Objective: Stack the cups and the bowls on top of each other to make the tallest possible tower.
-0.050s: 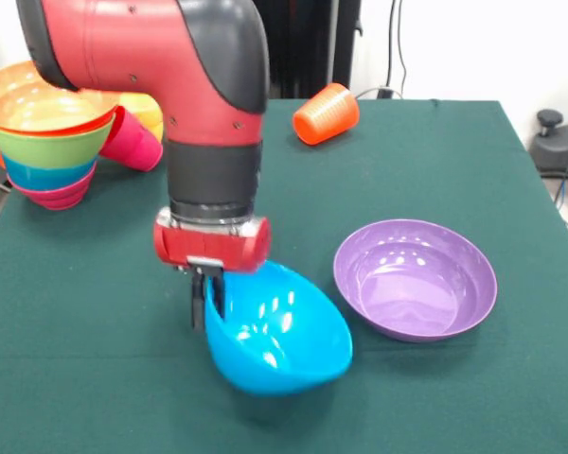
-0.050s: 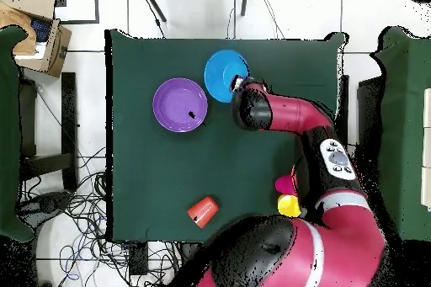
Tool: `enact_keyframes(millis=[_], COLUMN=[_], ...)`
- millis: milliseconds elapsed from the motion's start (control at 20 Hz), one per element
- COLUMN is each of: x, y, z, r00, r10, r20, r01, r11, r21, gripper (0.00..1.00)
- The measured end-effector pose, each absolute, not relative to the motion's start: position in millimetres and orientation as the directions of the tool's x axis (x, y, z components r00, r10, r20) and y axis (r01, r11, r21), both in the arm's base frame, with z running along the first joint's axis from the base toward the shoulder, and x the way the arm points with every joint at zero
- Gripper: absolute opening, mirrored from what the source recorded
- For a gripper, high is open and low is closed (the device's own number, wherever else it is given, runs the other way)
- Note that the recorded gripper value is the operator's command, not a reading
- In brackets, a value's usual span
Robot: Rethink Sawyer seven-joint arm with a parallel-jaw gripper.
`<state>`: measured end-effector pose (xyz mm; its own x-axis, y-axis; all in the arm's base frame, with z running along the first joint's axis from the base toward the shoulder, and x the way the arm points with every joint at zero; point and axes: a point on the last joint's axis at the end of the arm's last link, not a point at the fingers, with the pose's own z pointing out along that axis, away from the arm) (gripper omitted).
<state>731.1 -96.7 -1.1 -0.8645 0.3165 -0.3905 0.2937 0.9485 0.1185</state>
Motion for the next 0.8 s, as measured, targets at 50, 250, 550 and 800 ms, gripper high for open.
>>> enact_keyframes(millis=[50, 250, 550, 800], x=[729.0, 721.4, 712.9, 704.2], y=[-100.9, -119.2, -138.1, -141.2], z=[7.5, 43.6, 93.2, 130.0], r00=[-0.865, -0.867, -0.872, -0.881], r10=[0.331, 0.382, 0.416, 0.420], r20=[-0.377, -0.321, -0.260, -0.220], r01=[0.303, 0.337, 0.358, 0.354], r11=[0.944, 0.923, 0.902, 0.891], r21=[0.133, 0.187, 0.241, 0.283], gripper=[0.00, 0.00, 0.00, 0.00])
